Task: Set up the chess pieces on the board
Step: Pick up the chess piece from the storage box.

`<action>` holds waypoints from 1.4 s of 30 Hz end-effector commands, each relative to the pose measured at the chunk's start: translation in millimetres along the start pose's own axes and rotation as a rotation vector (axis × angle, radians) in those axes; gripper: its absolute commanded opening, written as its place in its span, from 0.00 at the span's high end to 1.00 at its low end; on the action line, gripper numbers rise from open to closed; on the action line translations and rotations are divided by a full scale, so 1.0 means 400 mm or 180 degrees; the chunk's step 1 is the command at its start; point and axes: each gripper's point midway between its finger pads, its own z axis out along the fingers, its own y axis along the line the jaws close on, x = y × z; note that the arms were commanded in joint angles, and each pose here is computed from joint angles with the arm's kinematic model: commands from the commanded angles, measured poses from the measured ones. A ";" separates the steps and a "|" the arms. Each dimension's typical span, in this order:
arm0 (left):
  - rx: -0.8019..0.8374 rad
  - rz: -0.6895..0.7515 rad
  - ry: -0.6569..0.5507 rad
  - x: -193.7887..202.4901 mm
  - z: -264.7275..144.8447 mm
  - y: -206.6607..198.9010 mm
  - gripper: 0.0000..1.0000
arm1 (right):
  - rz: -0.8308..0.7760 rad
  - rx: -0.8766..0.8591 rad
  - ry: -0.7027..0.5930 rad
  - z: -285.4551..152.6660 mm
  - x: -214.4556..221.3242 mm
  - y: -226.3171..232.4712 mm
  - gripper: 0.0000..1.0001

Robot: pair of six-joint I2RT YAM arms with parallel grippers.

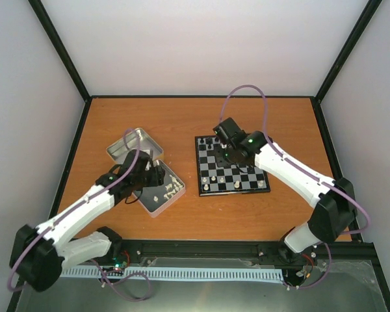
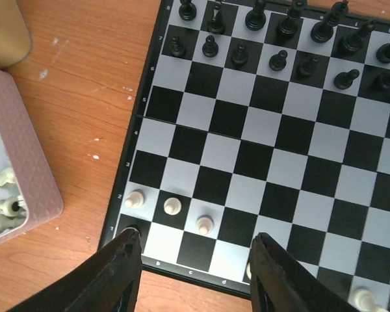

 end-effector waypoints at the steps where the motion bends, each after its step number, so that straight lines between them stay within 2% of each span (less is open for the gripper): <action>1: -0.0288 -0.0206 0.0431 0.042 0.040 0.025 0.36 | 0.0275 -0.0150 -0.0130 0.014 0.007 0.008 0.53; 3: -0.0478 -0.0323 0.0660 0.089 0.058 0.055 0.39 | 0.0302 -0.0230 -0.0112 0.021 0.027 0.013 0.54; 7: -0.0482 -0.0416 0.1055 0.175 0.087 0.067 0.62 | 0.0318 -0.0282 -0.0133 0.028 0.048 0.011 0.54; 12: -0.0486 -0.0456 0.1343 0.232 0.093 0.073 0.64 | 0.0300 -0.0266 -0.0220 0.024 0.051 0.002 0.54; 17: -0.0706 -0.0443 0.1366 0.233 0.082 0.099 0.62 | 0.0263 -0.0258 -0.0300 0.015 0.045 -0.004 0.54; 26: -0.0687 -0.0395 0.1475 0.246 0.100 0.094 0.67 | 0.0271 -0.0256 -0.0325 0.019 0.056 -0.014 0.54; 31: -0.0653 -0.0392 0.1438 0.233 0.109 0.083 0.78 | 0.0269 -0.0245 -0.0317 0.021 0.060 -0.016 0.55; 37: -0.0727 -0.0326 0.1322 0.211 0.102 0.090 0.99 | 0.0262 -0.0242 -0.0404 0.003 0.048 -0.020 0.55; 42: -0.0728 -0.0304 0.1062 0.146 0.066 0.078 0.99 | 0.0267 -0.0258 -0.0457 -0.011 0.043 -0.020 0.55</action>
